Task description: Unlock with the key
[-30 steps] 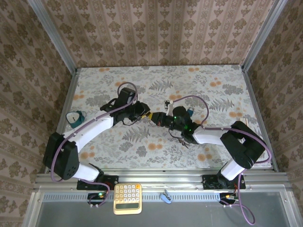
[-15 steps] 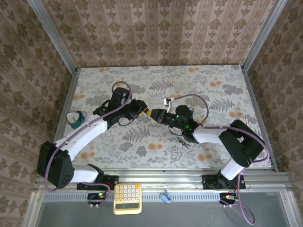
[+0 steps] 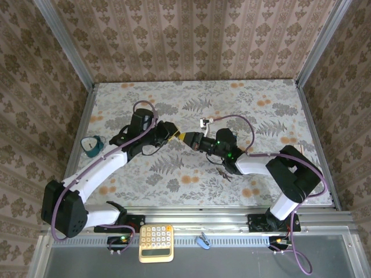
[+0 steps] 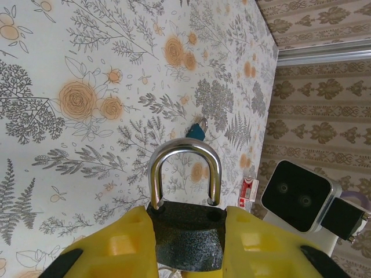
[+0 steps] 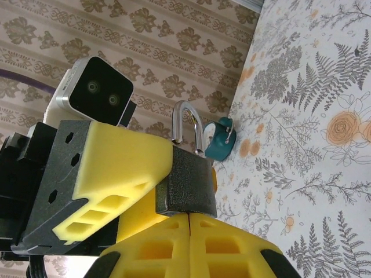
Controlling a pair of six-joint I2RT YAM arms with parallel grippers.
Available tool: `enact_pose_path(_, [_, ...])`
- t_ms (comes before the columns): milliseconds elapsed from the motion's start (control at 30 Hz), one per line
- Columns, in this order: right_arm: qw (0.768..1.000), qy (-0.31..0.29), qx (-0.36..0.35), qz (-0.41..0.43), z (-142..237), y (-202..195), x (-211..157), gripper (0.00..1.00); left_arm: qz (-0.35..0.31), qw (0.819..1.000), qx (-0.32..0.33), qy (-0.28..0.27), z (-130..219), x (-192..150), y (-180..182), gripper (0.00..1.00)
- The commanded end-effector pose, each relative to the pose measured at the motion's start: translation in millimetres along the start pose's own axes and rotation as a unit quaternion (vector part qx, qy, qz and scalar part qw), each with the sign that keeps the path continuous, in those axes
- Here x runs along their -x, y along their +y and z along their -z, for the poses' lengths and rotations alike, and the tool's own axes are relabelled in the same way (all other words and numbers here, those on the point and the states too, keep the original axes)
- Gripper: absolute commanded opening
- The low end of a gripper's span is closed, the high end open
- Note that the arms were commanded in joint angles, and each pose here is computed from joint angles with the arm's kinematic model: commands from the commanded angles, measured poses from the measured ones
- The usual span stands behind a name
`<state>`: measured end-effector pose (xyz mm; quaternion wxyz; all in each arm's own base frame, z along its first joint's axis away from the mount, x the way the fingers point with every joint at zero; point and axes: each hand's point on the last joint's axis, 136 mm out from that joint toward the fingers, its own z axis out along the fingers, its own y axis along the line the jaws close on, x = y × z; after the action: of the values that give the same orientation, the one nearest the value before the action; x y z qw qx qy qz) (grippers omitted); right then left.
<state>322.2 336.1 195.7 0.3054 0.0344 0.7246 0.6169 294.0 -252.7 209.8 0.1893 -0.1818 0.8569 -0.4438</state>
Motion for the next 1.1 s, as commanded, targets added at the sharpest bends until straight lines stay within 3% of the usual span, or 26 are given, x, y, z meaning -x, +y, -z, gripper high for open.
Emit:
enact_pose_path(0, [0.997,0.015,-0.075,0.004,4,-32,-7,0.13,-0.008,0.999,-0.04,-0.004,17,2,-24,0.13])
enact_pose_path(233, [0.991,0.028,-0.128,0.032,19,-47,-13,0.32,0.025,1.0,0.003,-0.003,10,4,4,0.13])
enact_pose_path(367, [0.988,0.038,-0.144,0.046,27,-51,-17,0.38,0.033,0.999,0.011,-0.002,7,4,12,0.14])
enact_pose_path(600, [0.984,0.038,-0.151,0.083,35,-43,-14,0.45,0.042,0.999,0.016,0.0,5,3,18,0.14])
enact_pose_path(833, [0.981,0.027,-0.159,0.107,36,-40,-6,0.41,0.044,0.999,0.027,-0.002,4,1,25,0.19])
enact_pose_path(1067, [0.943,0.028,-0.304,0.133,60,-69,22,0.44,0.026,0.997,0.069,-0.009,9,-1,46,0.32])
